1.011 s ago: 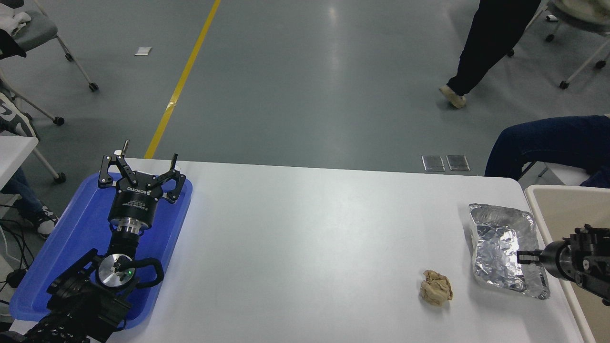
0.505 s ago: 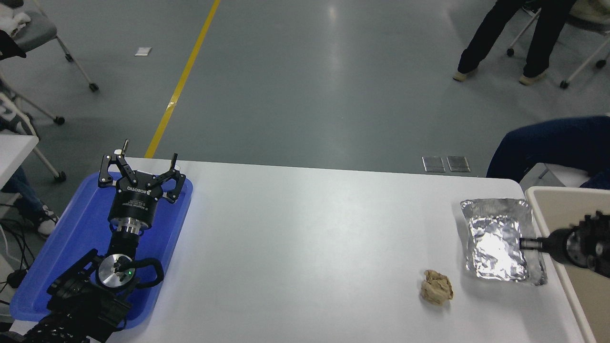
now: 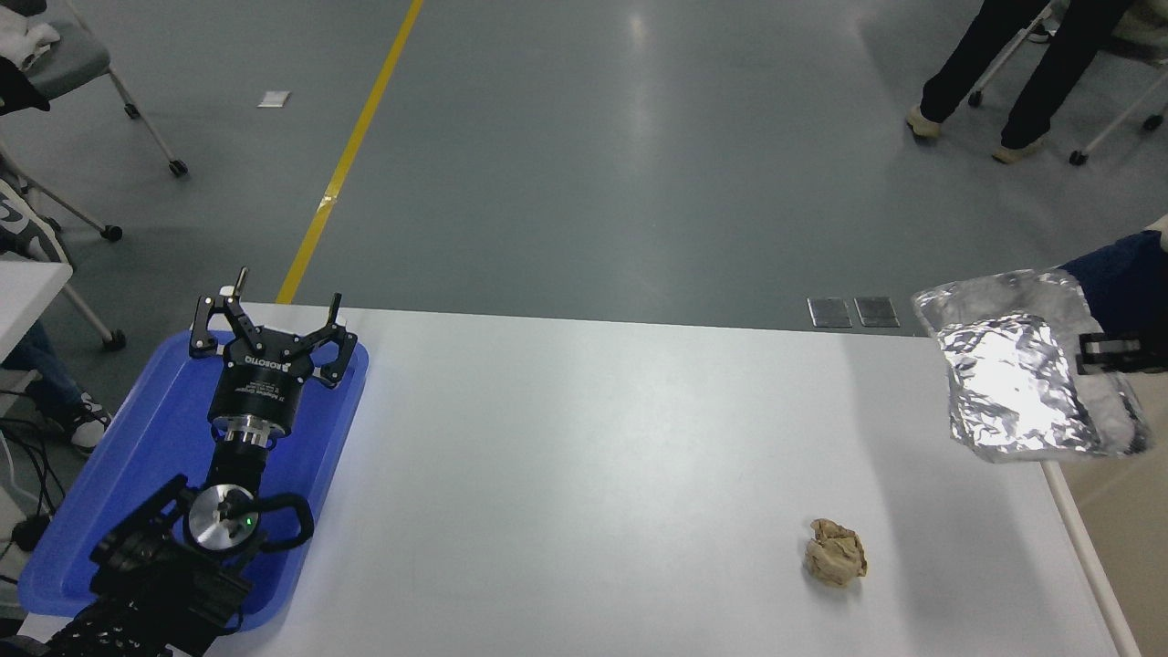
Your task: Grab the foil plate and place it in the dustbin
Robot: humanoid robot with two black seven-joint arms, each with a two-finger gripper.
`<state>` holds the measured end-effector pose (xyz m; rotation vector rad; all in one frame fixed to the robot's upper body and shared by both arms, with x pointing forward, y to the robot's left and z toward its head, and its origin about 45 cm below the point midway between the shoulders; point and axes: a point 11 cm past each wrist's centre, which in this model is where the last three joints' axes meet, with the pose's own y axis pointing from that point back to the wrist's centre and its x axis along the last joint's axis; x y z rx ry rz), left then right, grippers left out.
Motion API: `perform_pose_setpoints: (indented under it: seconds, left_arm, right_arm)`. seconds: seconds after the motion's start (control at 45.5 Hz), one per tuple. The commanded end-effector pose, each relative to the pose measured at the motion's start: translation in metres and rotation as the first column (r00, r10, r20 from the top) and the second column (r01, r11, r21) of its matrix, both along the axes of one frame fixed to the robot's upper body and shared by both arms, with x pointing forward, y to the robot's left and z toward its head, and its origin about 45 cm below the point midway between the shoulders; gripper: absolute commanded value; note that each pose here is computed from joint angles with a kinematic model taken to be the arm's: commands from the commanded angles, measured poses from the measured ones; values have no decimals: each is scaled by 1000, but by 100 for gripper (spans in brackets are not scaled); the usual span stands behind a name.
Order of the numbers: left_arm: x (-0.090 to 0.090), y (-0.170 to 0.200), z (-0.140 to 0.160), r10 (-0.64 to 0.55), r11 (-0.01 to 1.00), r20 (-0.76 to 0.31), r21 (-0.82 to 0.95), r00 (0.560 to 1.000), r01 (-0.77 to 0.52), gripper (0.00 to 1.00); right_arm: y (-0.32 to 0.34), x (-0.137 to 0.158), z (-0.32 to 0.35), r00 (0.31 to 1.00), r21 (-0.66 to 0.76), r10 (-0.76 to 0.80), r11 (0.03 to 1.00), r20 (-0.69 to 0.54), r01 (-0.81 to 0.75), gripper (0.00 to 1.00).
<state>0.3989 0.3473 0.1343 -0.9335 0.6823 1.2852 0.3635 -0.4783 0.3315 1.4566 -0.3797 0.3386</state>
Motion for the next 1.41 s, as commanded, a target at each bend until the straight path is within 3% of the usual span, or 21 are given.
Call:
perform_pose_setpoints:
  seconds: [0.0,0.418,0.901,1.165,1.385]
  left_arm:
    - [0,-1,0,-3,1000,-1,1,1000,3,100]
    - [0,-1,0,-3,1000,-1,1,1000,3,100]
    - [0,0,0,0,1000,0,0,1000,0,100]
    - [0,0,0,0,1000,0,0,1000,0,100]
    - [0,0,0,1,1000,1,-1,1000,-1,100]
  right_arm:
    - [18,4,78,1000,-40,22,999,-6,-22,0]
    - [31,6,117,999,-103,33,994,11,-32,0]
    - [7,-6,97,999,-109,-28,994,-35,24,0]
    - [-63,-27,63,982,-148,-186,973,-36,178,0]
    - [-148,-57,42,949,-287,-313,908,20,305,0]
